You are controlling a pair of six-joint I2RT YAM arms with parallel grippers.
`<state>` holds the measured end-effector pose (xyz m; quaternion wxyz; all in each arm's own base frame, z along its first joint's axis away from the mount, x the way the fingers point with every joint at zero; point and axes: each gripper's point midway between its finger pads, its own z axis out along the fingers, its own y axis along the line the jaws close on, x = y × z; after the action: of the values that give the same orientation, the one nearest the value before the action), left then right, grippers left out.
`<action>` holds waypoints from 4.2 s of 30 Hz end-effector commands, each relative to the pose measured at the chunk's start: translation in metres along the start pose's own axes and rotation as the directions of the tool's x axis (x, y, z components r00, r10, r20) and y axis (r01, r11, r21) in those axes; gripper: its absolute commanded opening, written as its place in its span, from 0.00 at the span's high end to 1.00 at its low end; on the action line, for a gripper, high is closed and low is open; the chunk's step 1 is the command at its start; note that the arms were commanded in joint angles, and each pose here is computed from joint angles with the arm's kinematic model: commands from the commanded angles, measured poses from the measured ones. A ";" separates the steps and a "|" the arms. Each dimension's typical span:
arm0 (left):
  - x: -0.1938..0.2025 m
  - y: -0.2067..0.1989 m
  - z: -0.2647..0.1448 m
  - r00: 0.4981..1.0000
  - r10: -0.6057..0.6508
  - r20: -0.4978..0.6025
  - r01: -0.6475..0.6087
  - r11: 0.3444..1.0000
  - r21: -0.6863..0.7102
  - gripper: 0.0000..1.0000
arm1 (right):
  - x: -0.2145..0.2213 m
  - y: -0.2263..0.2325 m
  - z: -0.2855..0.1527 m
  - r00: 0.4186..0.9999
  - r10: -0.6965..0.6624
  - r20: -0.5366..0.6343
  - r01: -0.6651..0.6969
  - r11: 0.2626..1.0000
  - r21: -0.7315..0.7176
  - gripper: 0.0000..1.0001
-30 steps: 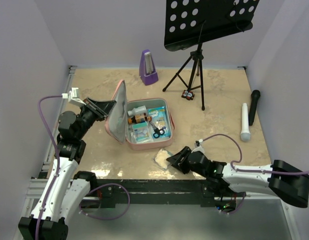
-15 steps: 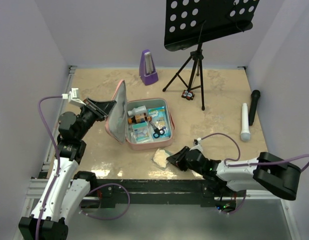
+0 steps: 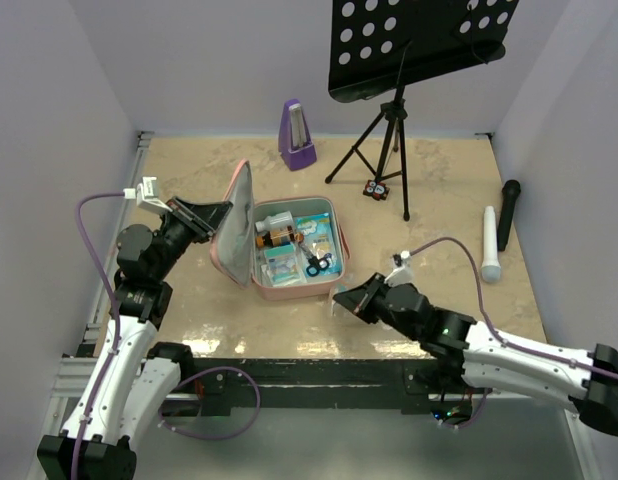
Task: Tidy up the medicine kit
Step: Pick up the medicine pouch from the center of the board, then place the medicine pouch inside the medicine box.
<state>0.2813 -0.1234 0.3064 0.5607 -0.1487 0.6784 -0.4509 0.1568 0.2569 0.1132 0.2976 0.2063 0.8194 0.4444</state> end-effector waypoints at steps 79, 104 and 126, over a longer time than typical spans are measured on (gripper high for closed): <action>-0.031 -0.040 -0.003 0.998 0.019 0.056 -0.022 0.998 0.051 1.00 | -0.014 0.287 0.112 0.630 -0.770 0.100 0.770 0.601 -0.216 1.00; -0.034 -0.040 -0.002 0.997 0.054 0.047 -0.055 0.998 0.029 1.00 | -0.057 0.301 0.090 0.580 -0.795 0.177 0.813 0.578 -0.071 1.00; -0.046 -0.061 -0.005 0.996 0.046 0.075 -0.052 0.995 0.081 1.00 | -0.025 0.237 0.160 0.553 -0.833 -0.010 0.832 0.554 -0.024 1.00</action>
<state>0.2844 -0.1159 0.3153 0.5488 -0.1674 0.7042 -0.4182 0.3065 0.4671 0.2343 0.4578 -0.2194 0.8263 0.2440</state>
